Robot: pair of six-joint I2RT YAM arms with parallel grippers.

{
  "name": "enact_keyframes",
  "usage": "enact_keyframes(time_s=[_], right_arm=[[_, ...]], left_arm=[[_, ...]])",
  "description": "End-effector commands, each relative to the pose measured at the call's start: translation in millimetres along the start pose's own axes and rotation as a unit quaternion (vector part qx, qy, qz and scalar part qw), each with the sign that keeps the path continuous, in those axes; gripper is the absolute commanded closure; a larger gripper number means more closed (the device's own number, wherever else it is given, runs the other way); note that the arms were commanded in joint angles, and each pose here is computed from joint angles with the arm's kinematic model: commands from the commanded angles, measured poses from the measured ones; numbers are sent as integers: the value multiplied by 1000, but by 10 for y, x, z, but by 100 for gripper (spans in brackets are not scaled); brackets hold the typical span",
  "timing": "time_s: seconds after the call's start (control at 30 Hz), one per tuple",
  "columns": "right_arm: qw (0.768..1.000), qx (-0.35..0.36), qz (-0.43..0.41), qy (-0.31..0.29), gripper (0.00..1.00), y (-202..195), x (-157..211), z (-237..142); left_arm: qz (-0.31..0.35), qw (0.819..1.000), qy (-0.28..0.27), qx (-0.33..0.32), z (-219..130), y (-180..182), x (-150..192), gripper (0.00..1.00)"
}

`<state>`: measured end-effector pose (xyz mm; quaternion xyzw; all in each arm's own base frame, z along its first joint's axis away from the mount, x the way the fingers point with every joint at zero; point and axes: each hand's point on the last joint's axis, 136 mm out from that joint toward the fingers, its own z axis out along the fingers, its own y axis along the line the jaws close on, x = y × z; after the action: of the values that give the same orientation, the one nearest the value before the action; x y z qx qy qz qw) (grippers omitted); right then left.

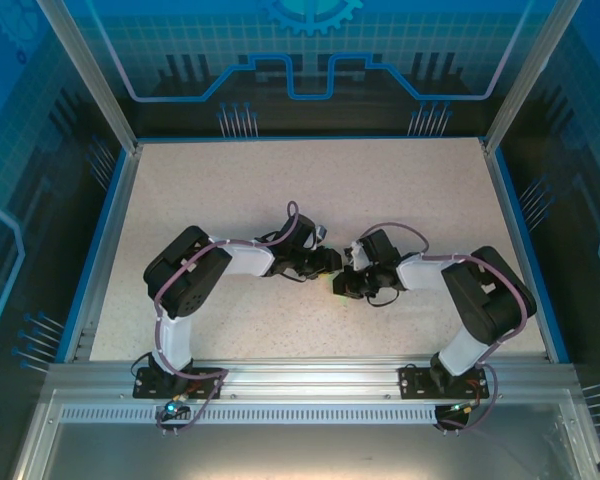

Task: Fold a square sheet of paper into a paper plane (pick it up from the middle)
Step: Fold the wing for the fifth time at the center of the table.

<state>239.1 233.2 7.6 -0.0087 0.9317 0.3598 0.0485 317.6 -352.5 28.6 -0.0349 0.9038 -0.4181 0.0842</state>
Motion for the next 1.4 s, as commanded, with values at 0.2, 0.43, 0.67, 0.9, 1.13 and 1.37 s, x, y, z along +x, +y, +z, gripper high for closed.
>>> enact_keyframes(time_s=[0.2,0.43,0.67,0.9,1.13,1.37], right_arm=[[995,63,56,52,95,-573,493,83],[995,61,64,53,97,-611,479,93],[994,64,72,56,97,-640,479,123],[994,61,76,58,97,-635,467,142],[993,64,77,57,96,-637,457,138],[993,65,77,57,97,-630,431,144]], left_arm=[[9,999,15,-34,85,210,31,57],[28,1000,9,1,5,-40,-105,53],[51,997,-28,46,-404,-389,-309,46],[59,996,-40,52,-576,-320,-295,45],[47,995,-14,83,-385,-251,-208,45],[51,994,10,92,-222,-281,-109,45]])
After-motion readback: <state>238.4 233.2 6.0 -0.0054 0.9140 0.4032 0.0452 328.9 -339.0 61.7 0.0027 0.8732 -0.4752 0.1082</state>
